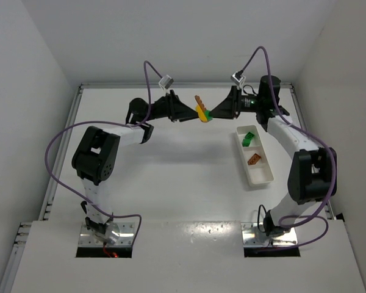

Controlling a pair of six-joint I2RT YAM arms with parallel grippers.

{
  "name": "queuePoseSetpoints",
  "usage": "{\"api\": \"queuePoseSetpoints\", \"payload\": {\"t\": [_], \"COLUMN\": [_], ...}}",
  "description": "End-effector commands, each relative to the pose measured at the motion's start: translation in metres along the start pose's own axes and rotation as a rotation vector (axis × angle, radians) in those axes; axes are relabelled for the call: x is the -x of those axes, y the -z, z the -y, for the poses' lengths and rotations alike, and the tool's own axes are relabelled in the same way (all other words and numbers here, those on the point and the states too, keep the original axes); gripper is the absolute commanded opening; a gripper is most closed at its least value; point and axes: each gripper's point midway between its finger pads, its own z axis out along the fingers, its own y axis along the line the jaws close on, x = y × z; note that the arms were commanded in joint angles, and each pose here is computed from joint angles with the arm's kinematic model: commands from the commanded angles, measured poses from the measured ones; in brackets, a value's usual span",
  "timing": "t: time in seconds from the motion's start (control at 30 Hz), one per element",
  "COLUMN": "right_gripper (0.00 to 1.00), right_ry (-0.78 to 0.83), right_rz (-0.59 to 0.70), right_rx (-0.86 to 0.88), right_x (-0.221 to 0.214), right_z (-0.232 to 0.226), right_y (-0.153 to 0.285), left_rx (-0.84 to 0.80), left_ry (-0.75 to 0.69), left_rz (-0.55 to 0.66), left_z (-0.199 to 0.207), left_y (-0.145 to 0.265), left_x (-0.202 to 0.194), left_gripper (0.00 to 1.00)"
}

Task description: Sort the legos into containers by color

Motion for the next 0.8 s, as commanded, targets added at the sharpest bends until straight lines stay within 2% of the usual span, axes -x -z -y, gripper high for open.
{"api": "queuePoseSetpoints", "payload": {"t": [0.0, 0.13, 0.23, 0.27, 0.33, 0.37, 0.5, 0.57, 0.77], "right_gripper": [0.0, 0.0, 0.0, 0.0, 0.0, 0.0, 0.0, 0.0, 0.0], "right_ry": [0.059, 0.051, 0.051, 0.051, 0.05, 0.05, 0.063, 0.081, 0.085], "right_rz": [-0.013, -0.032, -0.032, -0.025, -0.018, -0.017, 0.028, 0.056, 0.15], "right_rx": [0.027, 0.036, 0.036, 0.03, 0.025, 0.025, -0.002, -0.016, -0.077], "right_x": [-0.002, -0.007, -0.007, -0.005, -0.003, -0.001, 0.017, 0.026, 0.05], "right_z": [-0.015, -0.014, -0.014, -0.01, -0.009, -0.008, 0.003, 0.004, 0.022], "right_y": [-0.006, -0.013, -0.013, -0.014, -0.011, -0.012, -0.001, 0.006, 0.049], "left_rx": [-0.202, -0.203, -0.208, -0.208, -0.214, -0.214, -0.22, -0.209, -0.212], "left_ry": [-0.432, -0.453, -0.441, -0.441, -0.436, -0.436, -0.423, -0.405, -0.411], "left_rz": [0.052, 0.055, 0.053, 0.053, 0.052, 0.052, 0.036, 0.034, 0.026], "left_z": [0.071, 0.073, 0.073, 0.073, 0.075, 0.075, 0.075, 0.069, 0.075], "left_y": [0.001, -0.001, -0.002, -0.002, -0.001, -0.001, -0.002, -0.001, 0.003], "left_x": [0.017, 0.022, 0.023, 0.023, 0.022, 0.022, 0.016, 0.012, 0.006], "left_gripper": [0.68, 0.68, 0.61, 0.5, 0.39, 0.28, 0.1, 0.07, 0.06]}}
